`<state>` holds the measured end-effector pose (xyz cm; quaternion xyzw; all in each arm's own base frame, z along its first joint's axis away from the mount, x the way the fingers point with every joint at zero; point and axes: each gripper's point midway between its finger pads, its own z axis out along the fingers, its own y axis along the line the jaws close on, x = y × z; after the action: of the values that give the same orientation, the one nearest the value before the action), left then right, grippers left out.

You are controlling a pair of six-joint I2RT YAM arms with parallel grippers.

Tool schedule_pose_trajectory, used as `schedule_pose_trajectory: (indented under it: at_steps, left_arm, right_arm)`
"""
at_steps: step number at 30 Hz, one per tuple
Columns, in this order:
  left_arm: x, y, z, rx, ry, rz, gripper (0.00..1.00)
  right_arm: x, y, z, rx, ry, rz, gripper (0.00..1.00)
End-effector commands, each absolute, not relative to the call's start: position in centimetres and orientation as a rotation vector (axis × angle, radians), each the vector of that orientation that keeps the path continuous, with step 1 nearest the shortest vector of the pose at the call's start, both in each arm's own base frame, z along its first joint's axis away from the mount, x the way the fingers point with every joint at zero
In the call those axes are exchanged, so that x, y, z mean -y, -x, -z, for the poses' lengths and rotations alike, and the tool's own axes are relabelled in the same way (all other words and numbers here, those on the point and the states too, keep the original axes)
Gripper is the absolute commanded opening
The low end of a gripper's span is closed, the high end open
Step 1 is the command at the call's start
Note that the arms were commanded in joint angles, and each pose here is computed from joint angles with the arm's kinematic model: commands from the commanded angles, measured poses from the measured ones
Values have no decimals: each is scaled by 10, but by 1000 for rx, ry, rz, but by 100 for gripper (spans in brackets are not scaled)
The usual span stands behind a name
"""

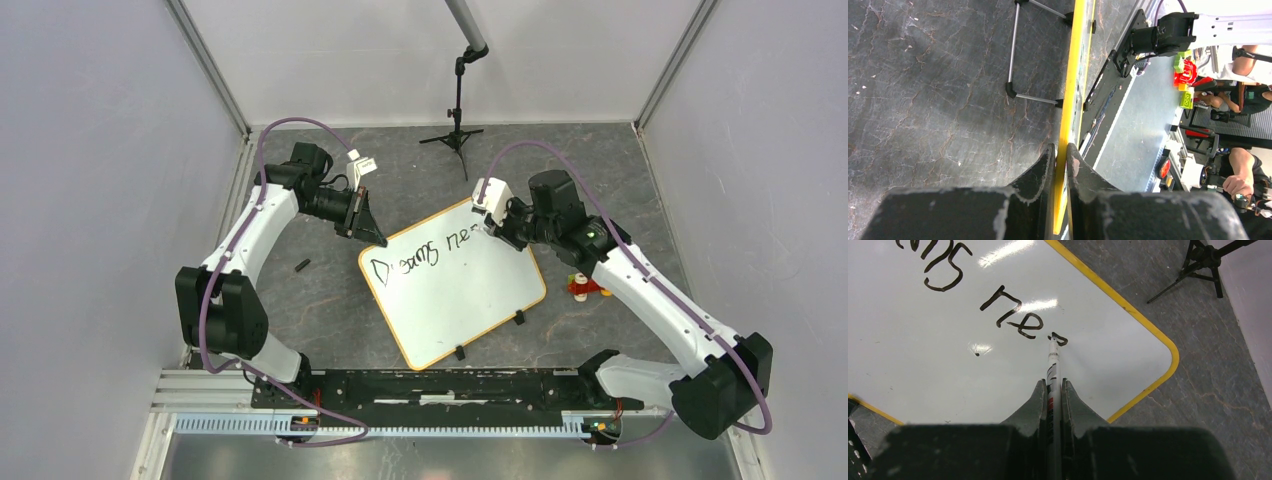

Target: Write a sentence on the whiteboard

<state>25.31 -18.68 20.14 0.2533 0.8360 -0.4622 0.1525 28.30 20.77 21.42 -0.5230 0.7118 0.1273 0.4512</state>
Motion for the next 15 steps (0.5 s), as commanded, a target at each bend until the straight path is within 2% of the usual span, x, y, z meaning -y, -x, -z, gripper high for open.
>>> schedule_pose_trajectory:
  at_steps: [1, 15]
  left_arm:
    - [188, -262, -194, -2378, -799, 1261, 2]
    - [188, -262, -194, -2375, -803, 1260, 2]
  right_arm:
    - [-215, -283, -224, -1722, 1291, -356, 0]
    - [-197, -272, -209, -1765, 1311, -288, 0]
